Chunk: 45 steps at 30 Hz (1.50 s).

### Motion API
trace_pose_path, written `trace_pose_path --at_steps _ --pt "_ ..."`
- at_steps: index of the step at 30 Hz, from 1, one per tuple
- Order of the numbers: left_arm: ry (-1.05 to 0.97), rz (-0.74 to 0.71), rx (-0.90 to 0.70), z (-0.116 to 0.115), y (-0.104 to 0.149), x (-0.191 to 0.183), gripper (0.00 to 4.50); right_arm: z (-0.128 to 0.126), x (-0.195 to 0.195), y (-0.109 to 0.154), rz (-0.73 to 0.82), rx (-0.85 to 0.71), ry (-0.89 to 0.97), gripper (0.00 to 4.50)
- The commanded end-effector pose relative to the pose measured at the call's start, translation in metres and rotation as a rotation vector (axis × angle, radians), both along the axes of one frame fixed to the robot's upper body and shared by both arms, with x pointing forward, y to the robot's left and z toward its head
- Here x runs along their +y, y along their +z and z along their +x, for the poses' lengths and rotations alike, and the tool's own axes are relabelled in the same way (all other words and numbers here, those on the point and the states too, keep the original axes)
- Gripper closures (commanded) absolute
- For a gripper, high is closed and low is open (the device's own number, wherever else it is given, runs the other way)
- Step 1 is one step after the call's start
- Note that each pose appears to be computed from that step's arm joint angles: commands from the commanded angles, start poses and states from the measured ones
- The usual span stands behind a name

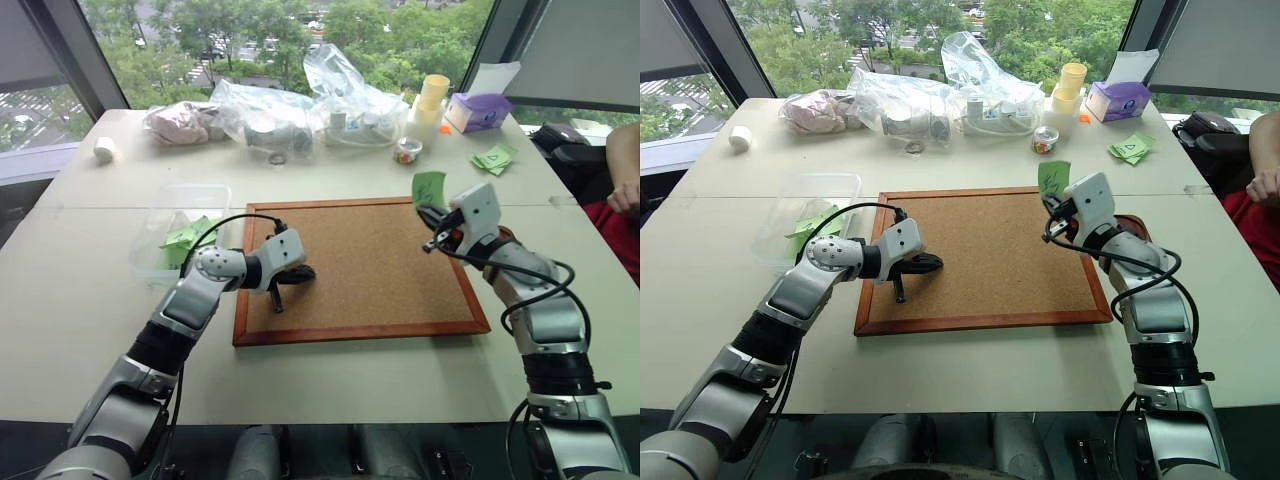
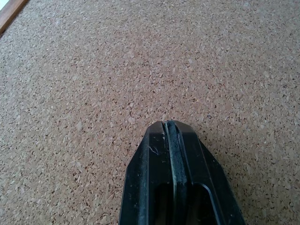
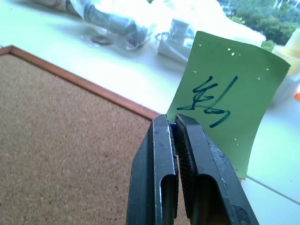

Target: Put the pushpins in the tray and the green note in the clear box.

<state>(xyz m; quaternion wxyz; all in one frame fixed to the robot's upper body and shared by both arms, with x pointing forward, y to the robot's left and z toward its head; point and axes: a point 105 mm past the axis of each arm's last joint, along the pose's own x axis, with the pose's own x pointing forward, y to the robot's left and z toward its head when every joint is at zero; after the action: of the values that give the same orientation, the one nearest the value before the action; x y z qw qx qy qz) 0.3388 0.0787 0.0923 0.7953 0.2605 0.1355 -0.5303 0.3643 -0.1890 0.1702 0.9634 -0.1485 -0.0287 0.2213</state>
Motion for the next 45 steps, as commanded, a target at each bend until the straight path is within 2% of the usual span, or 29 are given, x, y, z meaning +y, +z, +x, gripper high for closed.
trace_pose_path --at_steps 1,2,5,7,9,12,15,18,24,32,35,42,45 --pt "0.039 -0.069 0.084 0.001 -0.004 0.0 4.5 -0.006 0.006 0.012 0.006 -0.039 0.023 4.36" --pt "0.047 -0.162 0.103 0.002 0.01 -0.005 4.5 -0.008 0.008 0.012 0.002 -0.038 0.032 4.36" --pt "0.06 -0.4 0.146 0.008 0.052 -0.014 3.51 -0.012 0.01 0.013 -0.018 -0.039 0.051 4.5" --pt "0.055 -0.521 0.161 0.012 0.078 -0.016 2.55 -0.014 0.01 0.015 -0.033 -0.044 0.06 4.5" --pt "0.049 -0.566 0.159 0.013 0.091 -0.016 1.58 -0.016 0.011 0.017 -0.044 -0.047 0.066 4.5" --pt "0.12 -0.777 0.191 0.039 0.125 -0.032 0.05 -0.026 0.016 0.024 -0.11 -0.073 0.111 4.5" --pt "0.141 -0.841 0.28 0.051 0.129 -0.052 0.05 -0.031 0.023 0.028 -0.153 -0.102 0.134 4.5" --pt "0.074 -0.873 0.388 0.049 0.129 -0.072 0.05 -0.032 0.029 0.031 -0.179 -0.121 0.143 4.5" --pt "0.029 -0.916 0.503 0.053 0.125 -0.103 0.05 -0.035 0.039 0.033 -0.16 -0.138 0.146 4.5" --pt "0.001 -0.929 0.554 0.057 0.124 -0.12 0.05 -0.04 0.048 0.038 -0.158 -0.162 0.15 4.5" --pt "-0.004 -0.949 0.572 0.058 0.125 -0.123 0.9 -0.041 0.05 0.04 -0.16 -0.17 0.155 4.5" --pt "-0.068 -0.96 0.615 0.051 0.128 -0.131 4.44 -0.045 0.057 0.043 -0.177 -0.189 0.174 4.5" --pt "-0.073 -0.976 0.646 0.05 0.128 -0.13 4.48 -0.045 0.058 0.043 -0.188 -0.19 0.178 4.5"
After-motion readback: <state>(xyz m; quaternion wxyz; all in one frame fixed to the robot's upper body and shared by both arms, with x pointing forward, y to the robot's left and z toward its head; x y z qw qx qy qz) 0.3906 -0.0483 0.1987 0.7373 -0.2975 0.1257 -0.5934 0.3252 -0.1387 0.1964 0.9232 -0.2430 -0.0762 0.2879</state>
